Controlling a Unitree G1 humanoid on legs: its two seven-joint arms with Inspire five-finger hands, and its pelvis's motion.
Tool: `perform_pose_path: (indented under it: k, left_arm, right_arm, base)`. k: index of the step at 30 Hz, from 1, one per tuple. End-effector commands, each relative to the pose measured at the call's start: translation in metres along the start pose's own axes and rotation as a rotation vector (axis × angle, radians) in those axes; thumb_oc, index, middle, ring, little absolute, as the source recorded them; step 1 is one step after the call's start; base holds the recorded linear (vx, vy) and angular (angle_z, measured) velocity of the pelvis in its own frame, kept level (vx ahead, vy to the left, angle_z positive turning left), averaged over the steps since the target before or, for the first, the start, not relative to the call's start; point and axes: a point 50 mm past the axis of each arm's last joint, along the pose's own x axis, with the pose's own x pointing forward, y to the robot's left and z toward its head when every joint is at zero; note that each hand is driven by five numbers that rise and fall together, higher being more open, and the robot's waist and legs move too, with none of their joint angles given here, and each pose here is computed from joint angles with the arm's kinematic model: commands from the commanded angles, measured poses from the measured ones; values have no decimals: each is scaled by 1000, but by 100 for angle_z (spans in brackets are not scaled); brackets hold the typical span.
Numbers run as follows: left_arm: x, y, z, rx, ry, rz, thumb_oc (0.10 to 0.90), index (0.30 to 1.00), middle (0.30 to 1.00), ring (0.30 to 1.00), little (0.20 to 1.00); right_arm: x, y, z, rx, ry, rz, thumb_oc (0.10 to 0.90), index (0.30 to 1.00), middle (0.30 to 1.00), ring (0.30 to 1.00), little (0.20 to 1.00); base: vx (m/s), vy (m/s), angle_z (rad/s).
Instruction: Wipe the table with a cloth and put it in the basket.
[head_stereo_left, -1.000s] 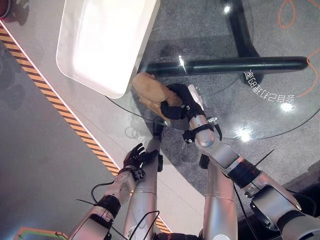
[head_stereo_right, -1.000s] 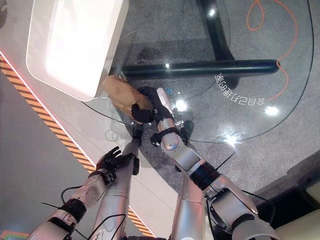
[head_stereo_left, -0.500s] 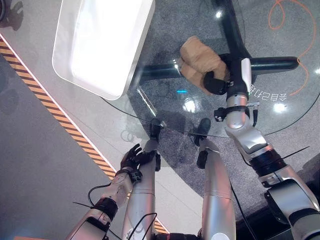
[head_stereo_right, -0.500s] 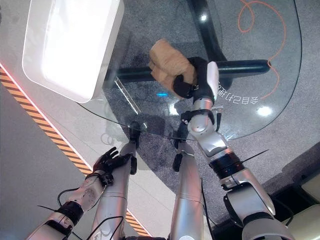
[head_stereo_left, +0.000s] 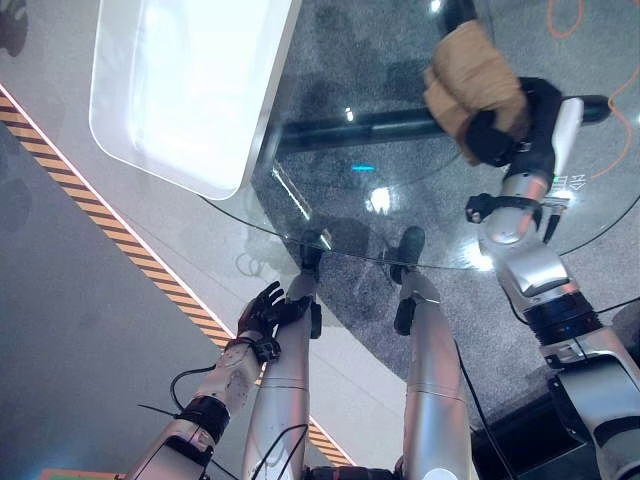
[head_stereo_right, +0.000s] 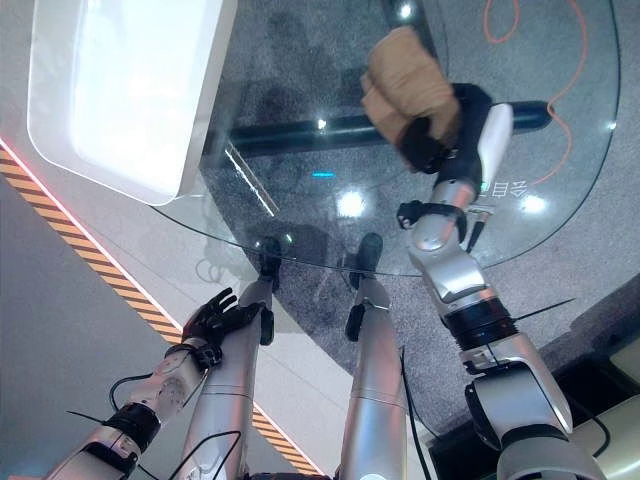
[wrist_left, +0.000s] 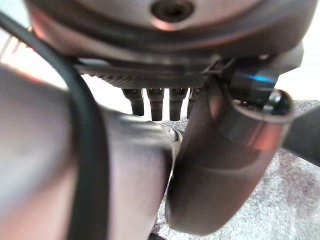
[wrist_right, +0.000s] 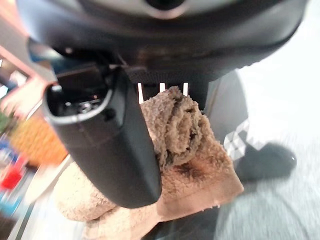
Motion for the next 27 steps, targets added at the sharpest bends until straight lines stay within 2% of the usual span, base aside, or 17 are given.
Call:
perform_pose_path:
  k: [1, 5, 10, 19, 27]
  left_arm:
    - [-23, 11, -58, -68, 143, 37, 800, 900, 900, 900, 900]
    - [-23, 12, -56, -80, 134, 36, 800, 900, 900, 900, 900]
    - [-22, 10, -55, -88, 130, 33, 800, 900, 900, 900, 900]
    - [-22, 7, -57, -98, 134, 21, 800, 900, 900, 900, 900]
    - [-21, 5, -56, -96, 135, 23, 800, 900, 900, 900, 900]
  right_arm:
    - [25, -65, 23, 47, -149, -342, 100, 300, 300, 300, 200]
    - [24, -80, 23, 149, -157, -471, 100, 300, 300, 300, 200]
    - [23, -83, 28, 180, -190, -498, 100, 300, 300, 300, 200]
    - [22, -75, 45, 230, -251, -483, 100, 300, 300, 300, 200]
    - [16, -53, 52, 153, -267, -310, 100, 300, 300, 300, 200]
  base:
    - [0, 0, 0]
    - [0, 0, 0]
    - [0, 0, 0]
    - [-4, 8, -1]
    - [0, 0, 0]
